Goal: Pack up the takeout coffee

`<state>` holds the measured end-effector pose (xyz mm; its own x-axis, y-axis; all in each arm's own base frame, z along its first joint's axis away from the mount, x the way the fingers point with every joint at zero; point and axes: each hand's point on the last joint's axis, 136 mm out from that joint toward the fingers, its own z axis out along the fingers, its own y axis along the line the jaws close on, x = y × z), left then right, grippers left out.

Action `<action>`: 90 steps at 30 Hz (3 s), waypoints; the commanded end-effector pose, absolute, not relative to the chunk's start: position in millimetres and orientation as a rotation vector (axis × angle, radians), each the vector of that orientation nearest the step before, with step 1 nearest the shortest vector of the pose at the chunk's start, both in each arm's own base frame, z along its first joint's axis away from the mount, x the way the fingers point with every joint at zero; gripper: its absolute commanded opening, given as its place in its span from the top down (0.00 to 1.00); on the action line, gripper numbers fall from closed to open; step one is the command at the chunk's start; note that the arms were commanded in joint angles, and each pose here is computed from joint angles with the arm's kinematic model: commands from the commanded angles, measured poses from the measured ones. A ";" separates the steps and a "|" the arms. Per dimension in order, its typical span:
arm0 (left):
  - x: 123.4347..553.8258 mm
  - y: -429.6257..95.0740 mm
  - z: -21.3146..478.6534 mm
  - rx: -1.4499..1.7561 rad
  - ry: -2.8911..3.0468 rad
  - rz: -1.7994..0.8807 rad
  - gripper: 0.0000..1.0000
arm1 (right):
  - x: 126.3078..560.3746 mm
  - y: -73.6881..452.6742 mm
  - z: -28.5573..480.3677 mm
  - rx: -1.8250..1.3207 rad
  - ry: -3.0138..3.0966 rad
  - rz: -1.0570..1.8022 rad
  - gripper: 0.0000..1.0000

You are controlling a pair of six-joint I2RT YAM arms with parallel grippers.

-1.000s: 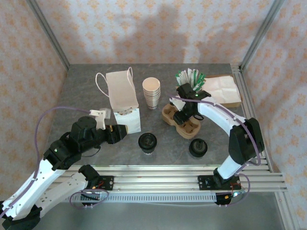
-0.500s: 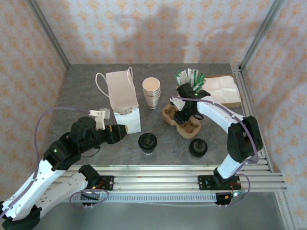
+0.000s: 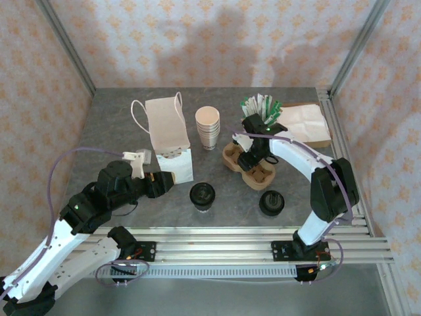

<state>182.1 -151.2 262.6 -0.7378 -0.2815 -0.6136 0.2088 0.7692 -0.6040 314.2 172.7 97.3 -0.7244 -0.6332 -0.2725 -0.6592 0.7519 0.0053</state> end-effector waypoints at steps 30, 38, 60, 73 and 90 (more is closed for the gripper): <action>185.4 -141.1 268.6 -0.081 2.218 -0.819 0.44 | 310.3 175.3 138.4 -0.980 2.628 0.213 0.58; 186.6 -128.3 279.6 -0.059 2.203 -0.719 0.44 | 308.1 172.5 152.9 -0.903 2.613 0.219 0.58; 215.8 -67.4 374.7 0.028 2.076 -0.149 0.06 | 271.5 190.9 231.8 -0.648 2.472 0.570 0.58; 308.8 -56.9 375.6 -0.226 2.149 -0.337 0.14 | 253.6 215.4 278.6 -0.613 2.331 0.723 0.58; 354.4 -47.1 387.0 -0.238 2.040 -0.318 0.75 | 248.3 254.3 363.3 -0.519 2.082 0.950 0.58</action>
